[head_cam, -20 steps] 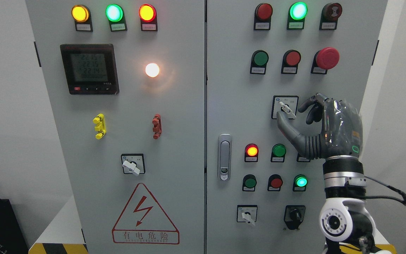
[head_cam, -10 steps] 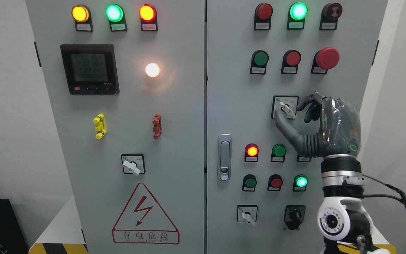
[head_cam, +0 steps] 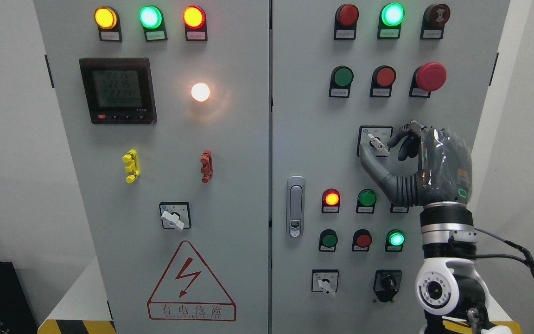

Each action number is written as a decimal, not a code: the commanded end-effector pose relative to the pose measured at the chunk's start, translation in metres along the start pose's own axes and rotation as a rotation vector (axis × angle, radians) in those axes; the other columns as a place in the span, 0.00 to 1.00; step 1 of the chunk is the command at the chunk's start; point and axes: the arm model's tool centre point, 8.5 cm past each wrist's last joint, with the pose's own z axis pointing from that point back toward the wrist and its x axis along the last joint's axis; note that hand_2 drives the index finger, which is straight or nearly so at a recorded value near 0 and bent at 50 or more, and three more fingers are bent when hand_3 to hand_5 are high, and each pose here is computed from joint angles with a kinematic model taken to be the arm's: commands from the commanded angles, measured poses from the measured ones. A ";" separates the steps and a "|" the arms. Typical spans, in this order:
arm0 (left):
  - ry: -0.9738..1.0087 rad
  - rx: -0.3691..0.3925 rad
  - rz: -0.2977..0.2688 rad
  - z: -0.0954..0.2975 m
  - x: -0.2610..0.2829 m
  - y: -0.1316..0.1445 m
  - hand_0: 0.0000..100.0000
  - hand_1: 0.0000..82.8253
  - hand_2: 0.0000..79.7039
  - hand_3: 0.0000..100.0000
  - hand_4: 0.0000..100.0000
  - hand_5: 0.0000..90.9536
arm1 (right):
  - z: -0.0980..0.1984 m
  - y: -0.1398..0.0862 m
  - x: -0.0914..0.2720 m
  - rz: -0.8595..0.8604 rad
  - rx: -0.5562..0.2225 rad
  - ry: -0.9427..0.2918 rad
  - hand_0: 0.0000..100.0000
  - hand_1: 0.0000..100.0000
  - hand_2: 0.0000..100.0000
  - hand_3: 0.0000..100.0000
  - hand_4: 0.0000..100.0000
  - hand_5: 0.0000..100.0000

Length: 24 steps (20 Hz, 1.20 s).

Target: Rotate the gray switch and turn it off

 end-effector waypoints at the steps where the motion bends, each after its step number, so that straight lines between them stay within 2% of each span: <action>1: 0.028 0.001 0.022 0.001 -0.009 0.000 0.12 0.47 0.00 0.00 0.00 0.00 | -0.001 -0.001 -0.009 0.004 0.000 0.027 0.11 0.42 0.61 0.86 0.83 1.00; 4: 0.028 0.001 0.022 0.001 -0.009 0.000 0.12 0.47 0.00 0.00 0.00 0.00 | -0.001 -0.001 -0.009 0.004 0.000 0.032 0.11 0.43 0.61 0.86 0.83 1.00; 14: 0.025 0.001 0.022 0.001 -0.008 0.000 0.12 0.47 0.00 0.00 0.00 0.00 | -0.004 -0.002 -0.008 0.002 -0.003 0.036 0.23 0.42 0.62 0.87 0.84 1.00; 24: 0.025 0.003 0.022 0.001 -0.008 0.000 0.12 0.47 0.00 0.00 0.00 0.00 | -0.005 -0.002 -0.008 0.018 -0.005 0.043 0.25 0.42 0.63 0.88 0.84 1.00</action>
